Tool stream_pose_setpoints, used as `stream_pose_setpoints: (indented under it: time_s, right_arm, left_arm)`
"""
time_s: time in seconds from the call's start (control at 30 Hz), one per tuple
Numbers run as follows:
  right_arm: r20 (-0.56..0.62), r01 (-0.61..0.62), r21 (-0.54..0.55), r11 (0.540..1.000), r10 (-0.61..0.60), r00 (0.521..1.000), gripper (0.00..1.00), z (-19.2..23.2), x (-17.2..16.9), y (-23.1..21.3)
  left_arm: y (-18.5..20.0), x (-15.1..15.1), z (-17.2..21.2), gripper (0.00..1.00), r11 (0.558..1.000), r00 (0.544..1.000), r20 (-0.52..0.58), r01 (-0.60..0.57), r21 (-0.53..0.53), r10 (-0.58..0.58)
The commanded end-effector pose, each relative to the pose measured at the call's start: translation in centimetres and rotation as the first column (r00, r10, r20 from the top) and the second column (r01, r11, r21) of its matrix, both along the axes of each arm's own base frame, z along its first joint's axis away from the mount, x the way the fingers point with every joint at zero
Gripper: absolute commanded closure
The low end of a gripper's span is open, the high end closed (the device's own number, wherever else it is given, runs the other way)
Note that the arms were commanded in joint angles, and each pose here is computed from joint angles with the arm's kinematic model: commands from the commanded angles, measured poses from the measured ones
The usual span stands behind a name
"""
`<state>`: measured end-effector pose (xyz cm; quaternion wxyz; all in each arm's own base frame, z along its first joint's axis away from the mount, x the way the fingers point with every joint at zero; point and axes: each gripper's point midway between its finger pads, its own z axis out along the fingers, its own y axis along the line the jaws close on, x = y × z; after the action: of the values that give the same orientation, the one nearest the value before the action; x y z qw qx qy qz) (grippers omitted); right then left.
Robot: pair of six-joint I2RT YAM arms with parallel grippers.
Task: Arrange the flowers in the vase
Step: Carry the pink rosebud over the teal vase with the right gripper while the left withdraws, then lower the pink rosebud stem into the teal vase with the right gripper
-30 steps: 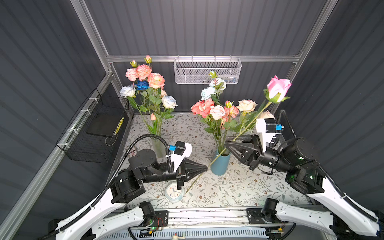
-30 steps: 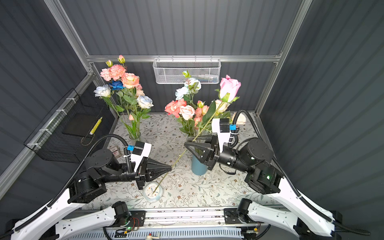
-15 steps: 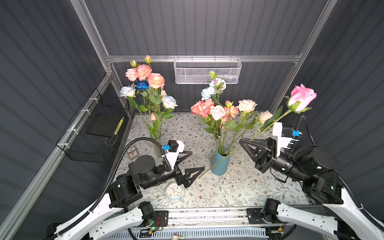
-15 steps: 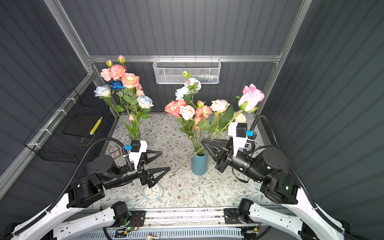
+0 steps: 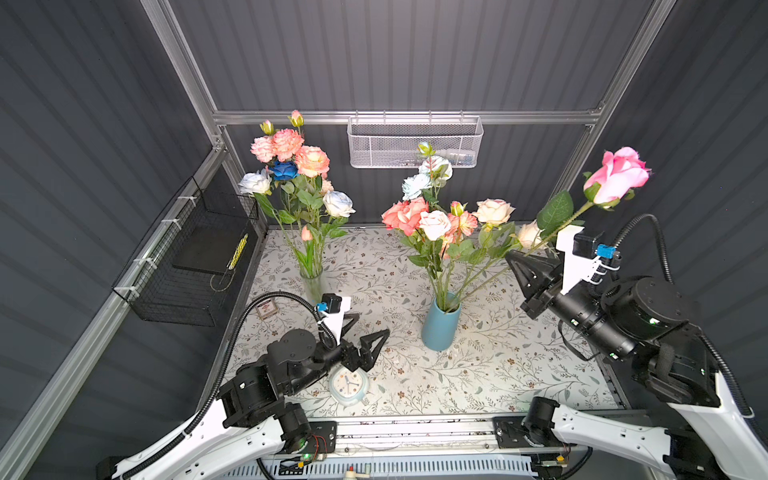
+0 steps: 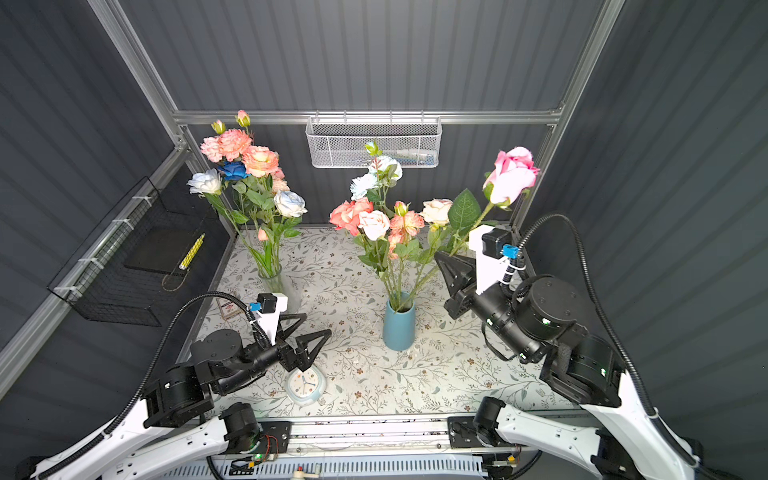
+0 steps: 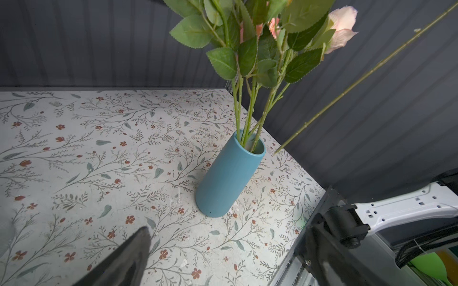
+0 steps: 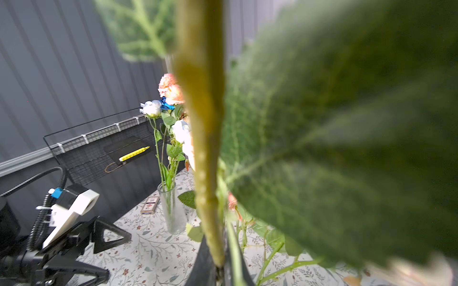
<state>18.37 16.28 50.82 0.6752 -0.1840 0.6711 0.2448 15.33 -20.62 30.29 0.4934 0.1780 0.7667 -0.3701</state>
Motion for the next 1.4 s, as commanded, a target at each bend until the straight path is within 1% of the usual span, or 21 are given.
stream_pose_setpoints:
  time_s: [0.0,0.13,0.3,0.43,0.53,0.6,0.63,0.7,0.77,0.8,0.83,0.87,1.0,1.03,1.07,1.2,1.3,1.37]
  right_arm:
    - [0.023,0.064,-0.065,0.996,-0.062,0.998,1.00,0.4,0.6,-0.9]
    - [0.025,0.079,-0.093,0.993,-0.077,0.997,1.00,0.5,1.4,-0.3]
    - [0.016,0.084,-0.131,0.988,-0.082,0.996,1.00,-0.7,3.5,1.6]
    - [-0.045,0.049,-0.156,0.987,-0.057,0.997,1.00,-3.5,5.8,3.9]
    - [-0.107,0.044,-0.189,0.981,-0.065,0.992,1.00,-6.8,7.3,5.1]
    - [-0.144,0.039,-0.203,0.978,-0.070,0.987,1.00,-9.1,7.8,5.6]
    - [-0.163,0.038,-0.203,0.978,-0.072,0.984,0.96,-10.1,7.8,5.7]
    - [-0.189,0.039,-0.185,0.982,-0.075,0.979,0.81,-11.2,7.6,5.5]
    - [-0.210,0.029,-0.170,0.985,-0.065,0.976,0.56,-12.1,7.1,5.1]
    - [-0.198,0.030,-0.140,0.990,-0.058,0.978,0.47,-11.6,6.9,5.1]
    - [-0.196,0.028,-0.123,0.992,-0.051,0.979,0.41,-11.4,6.6,4.8]
    - [-0.193,0.023,-0.109,0.994,-0.044,0.980,0.37,-11.1,6.3,4.6]
    - [-0.189,-0.008,-0.049,0.999,-0.001,0.982,0.27,-10.1,4.7,3.8]
    - [-0.190,-0.017,-0.032,0.999,0.011,0.982,0.16,-9.9,4.2,3.6]
    - [-0.189,-0.024,-0.017,1.000,0.020,0.982,0.01,-9.8,3.8,3.3]
    - [-0.202,-0.055,0.038,0.998,0.062,0.977,0.01,-10.6,2.1,2.4]
    - [-0.209,-0.070,0.087,0.994,0.087,0.974,0.01,-12.0,0.9,1.5]
    - [-0.200,-0.083,0.123,0.989,0.107,0.974,0.01,-13.1,-0.1,0.8]
  left_arm:
    - [0.8,0.1,-0.3,0.00,0.999,0.999,-0.013,-0.033,-0.011,0.033]
    - [0.8,0.1,-0.4,0.00,0.999,0.999,-0.011,-0.036,-0.008,0.036]
    - [0.7,0.1,-0.5,0.00,0.999,0.999,-0.014,-0.034,-0.003,0.034]
    - [1.0,0.2,-0.6,0.00,0.999,0.999,-0.018,-0.046,-0.003,0.046]
    - [1.4,0.2,-0.7,0.00,0.998,0.998,-0.023,-0.061,-0.004,0.061]
    - [1.7,0.2,-0.9,0.00,0.997,0.997,-0.027,-0.075,0.000,0.075]
    - [1.9,0.3,-1.1,0.00,0.996,0.996,-0.030,-0.085,0.004,0.085]
    - [2.2,0.4,-1.2,0.00,0.995,0.995,-0.031,-0.097,0.009,0.098]
    - [2.4,0.5,-1.3,0.00,0.994,0.994,-0.030,-0.106,0.014,0.107]
    - [2.4,0.5,-1.3,0.00,0.994,0.993,-0.031,-0.110,0.015,0.110]
    - [2.4,0.6,-1.4,0.00,0.993,0.993,-0.032,-0.113,0.019,0.114]
    - [2.5,0.6,-1.4,0.00,0.993,0.992,-0.033,-0.118,0.018,0.118]
    - [2.6,0.9,-1.7,0.00,0.990,0.990,-0.037,-0.137,0.026,0.138]
    - [2.8,1.1,-1.9,0.00,0.988,0.987,-0.040,-0.152,0.029,0.153]
    - [3.0,1.3,-2.0,0.00,0.985,0.984,-0.043,-0.171,0.033,0.172]
    - [4.2,2.0,-2.9,0.00,0.967,0.966,-0.059,-0.248,0.063,0.251]
    - [5.0,2.4,-3.7,0.00,0.949,0.949,-0.074,-0.300,0.095,0.307]
    - [5.4,2.6,-4.5,0.00,0.937,0.932,-0.109,-0.336,0.091,0.345]
